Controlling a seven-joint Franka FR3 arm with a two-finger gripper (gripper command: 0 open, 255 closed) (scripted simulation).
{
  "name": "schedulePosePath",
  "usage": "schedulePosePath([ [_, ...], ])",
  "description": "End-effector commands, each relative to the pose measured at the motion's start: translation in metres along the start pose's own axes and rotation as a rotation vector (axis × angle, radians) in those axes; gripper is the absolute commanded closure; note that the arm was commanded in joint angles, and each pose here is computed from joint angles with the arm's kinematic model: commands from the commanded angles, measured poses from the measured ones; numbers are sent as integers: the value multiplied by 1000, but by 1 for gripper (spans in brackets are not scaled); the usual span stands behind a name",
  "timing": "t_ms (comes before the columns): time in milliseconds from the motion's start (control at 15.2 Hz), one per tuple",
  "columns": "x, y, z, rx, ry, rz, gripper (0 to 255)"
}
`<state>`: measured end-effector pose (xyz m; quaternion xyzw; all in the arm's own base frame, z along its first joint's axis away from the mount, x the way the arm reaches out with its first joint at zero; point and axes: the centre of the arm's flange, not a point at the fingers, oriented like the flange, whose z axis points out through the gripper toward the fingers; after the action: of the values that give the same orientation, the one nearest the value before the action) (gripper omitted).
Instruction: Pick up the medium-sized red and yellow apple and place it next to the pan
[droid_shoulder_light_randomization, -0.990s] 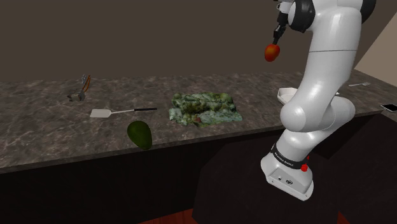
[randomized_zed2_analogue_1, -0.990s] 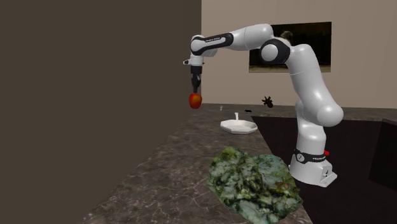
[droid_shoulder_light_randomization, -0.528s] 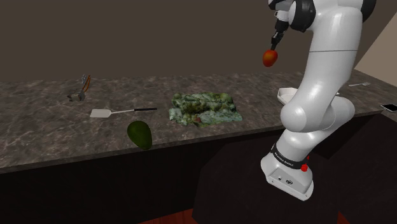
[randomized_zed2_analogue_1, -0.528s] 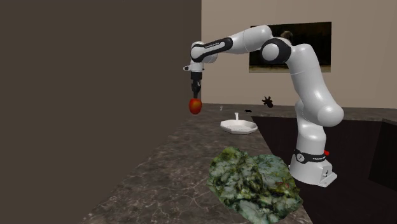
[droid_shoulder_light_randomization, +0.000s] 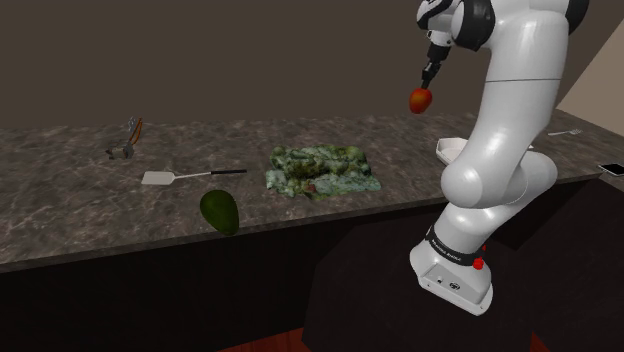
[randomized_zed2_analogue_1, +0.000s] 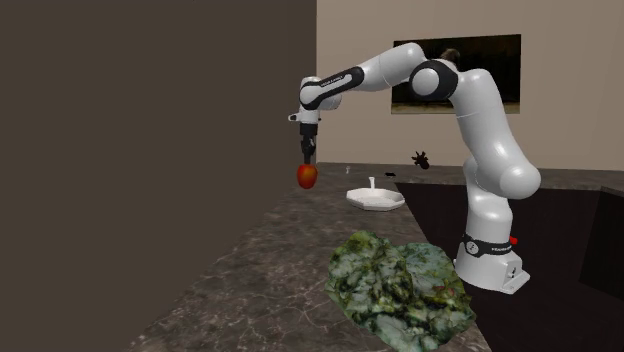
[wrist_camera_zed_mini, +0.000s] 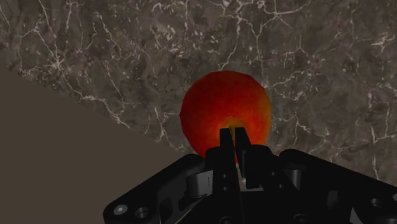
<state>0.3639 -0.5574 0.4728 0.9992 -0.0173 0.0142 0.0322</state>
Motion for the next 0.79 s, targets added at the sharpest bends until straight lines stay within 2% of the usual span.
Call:
schedulePosePath([
  [0,-1,0,10,-1,0,0,255],
  [726,-2,-4,67,-1,0,0,255],
])
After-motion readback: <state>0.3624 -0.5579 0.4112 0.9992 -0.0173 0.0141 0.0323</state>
